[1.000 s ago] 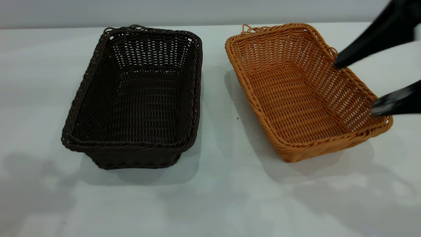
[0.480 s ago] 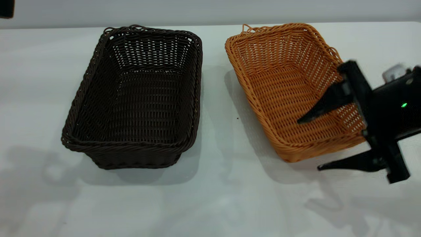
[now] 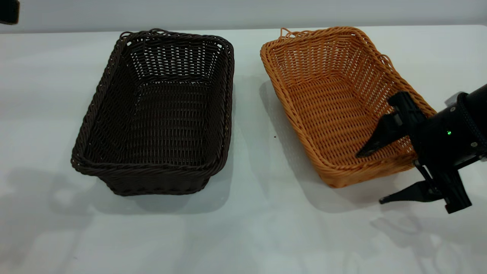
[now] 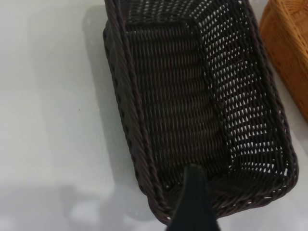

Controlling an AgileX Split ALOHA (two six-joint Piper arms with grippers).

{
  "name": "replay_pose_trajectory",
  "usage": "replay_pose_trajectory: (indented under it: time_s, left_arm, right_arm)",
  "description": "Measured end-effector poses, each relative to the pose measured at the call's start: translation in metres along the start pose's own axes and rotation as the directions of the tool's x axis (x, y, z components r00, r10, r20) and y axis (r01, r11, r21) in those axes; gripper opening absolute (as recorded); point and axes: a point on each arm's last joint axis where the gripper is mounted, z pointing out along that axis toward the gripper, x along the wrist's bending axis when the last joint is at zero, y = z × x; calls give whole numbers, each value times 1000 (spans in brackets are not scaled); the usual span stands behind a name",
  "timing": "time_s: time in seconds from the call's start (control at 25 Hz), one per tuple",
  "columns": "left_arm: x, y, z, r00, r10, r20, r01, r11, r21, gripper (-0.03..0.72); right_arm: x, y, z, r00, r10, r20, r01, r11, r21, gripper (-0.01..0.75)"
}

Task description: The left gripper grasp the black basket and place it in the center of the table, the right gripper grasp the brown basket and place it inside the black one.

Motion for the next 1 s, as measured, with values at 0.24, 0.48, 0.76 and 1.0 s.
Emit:
replay_pose_trajectory:
  time_s: [0.24,0.48,0.76,1.0]
  left_arm:
    - [14,3,28,999,-45,-7,46,995,85,519]
    - [27,14,54,997,-73,-21,75,989,124,519]
    - [42,25,92,995,-92,-50,99,981,164,517]
    - [35,33,141,996,-51,-75,65,981,185,515]
  right_arm:
    - [3,-6,7,998,-3,55,8,996,-91,533]
    - [15,-20,16,997,-20,78,33,985,-172,510]
    - [29,-22,18,999,-25,45,33,981,-191,496]
    - [29,-22,18,999,-24,45,33,981,-192,495]
